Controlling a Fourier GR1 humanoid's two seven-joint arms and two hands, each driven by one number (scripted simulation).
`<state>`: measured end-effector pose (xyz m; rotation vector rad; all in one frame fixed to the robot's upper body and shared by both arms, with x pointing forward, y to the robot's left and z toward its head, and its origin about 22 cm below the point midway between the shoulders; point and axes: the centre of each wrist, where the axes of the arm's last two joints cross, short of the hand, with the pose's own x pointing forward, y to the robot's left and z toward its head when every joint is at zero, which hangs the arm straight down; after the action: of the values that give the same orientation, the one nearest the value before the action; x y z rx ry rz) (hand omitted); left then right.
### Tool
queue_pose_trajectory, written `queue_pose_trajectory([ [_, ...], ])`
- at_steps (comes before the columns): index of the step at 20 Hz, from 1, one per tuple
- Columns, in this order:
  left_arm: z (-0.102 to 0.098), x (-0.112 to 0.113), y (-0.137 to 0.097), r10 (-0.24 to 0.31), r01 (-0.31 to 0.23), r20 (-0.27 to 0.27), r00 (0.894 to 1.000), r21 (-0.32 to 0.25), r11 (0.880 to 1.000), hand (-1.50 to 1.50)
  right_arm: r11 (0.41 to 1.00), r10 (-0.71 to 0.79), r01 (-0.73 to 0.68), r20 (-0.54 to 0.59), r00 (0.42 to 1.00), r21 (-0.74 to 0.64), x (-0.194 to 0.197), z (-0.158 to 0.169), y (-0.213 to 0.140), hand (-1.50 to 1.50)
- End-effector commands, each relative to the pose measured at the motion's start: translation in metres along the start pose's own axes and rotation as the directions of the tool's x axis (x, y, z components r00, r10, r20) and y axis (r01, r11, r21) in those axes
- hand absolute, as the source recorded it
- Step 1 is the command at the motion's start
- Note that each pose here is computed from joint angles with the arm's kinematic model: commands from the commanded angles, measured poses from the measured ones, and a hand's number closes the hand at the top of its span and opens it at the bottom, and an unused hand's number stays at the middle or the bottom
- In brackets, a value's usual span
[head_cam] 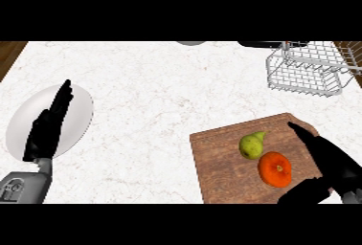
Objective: Pick the squash from the cutting board and place it in the tiered basket
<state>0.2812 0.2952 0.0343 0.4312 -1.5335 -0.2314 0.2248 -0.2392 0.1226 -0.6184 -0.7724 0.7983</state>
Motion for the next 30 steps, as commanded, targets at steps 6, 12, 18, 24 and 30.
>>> queue_pose_trajectory([
  [6,0.01,-0.003,-0.008,-0.003,0.003,0.005,1.0,-0.009,1.0,0.0,0.999,0.014,-0.01,-0.139,0.99,0.034,-0.006,-0.018,0.031,-1.5],
  [12,-0.004,0.004,-0.008,0.006,-0.006,0.003,1.0,0.008,1.0,0.0,0.999,-0.003,0.008,-0.12,0.993,0.047,-0.003,-0.019,0.03,-1.5],
  [18,-0.002,0.007,0.019,0.014,-0.014,-0.002,1.0,-0.004,1.0,0.0,0.996,0.02,-0.01,-0.12,0.993,0.084,0.019,-0.035,0.032,-1.5],
  [24,0.002,0.001,0.01,-0.003,0.003,0.005,1.0,0.009,1.0,0.0,0.991,-0.01,0.027,-0.126,0.992,0.134,-0.005,-0.037,0.063,-1.5],
  [30,0.004,-0.005,0.005,-0.002,0.002,-0.001,1.0,-0.008,1.0,0.0,0.952,0.215,-0.214,0.019,0.976,0.218,0.001,-0.05,0.08,1.5],
])
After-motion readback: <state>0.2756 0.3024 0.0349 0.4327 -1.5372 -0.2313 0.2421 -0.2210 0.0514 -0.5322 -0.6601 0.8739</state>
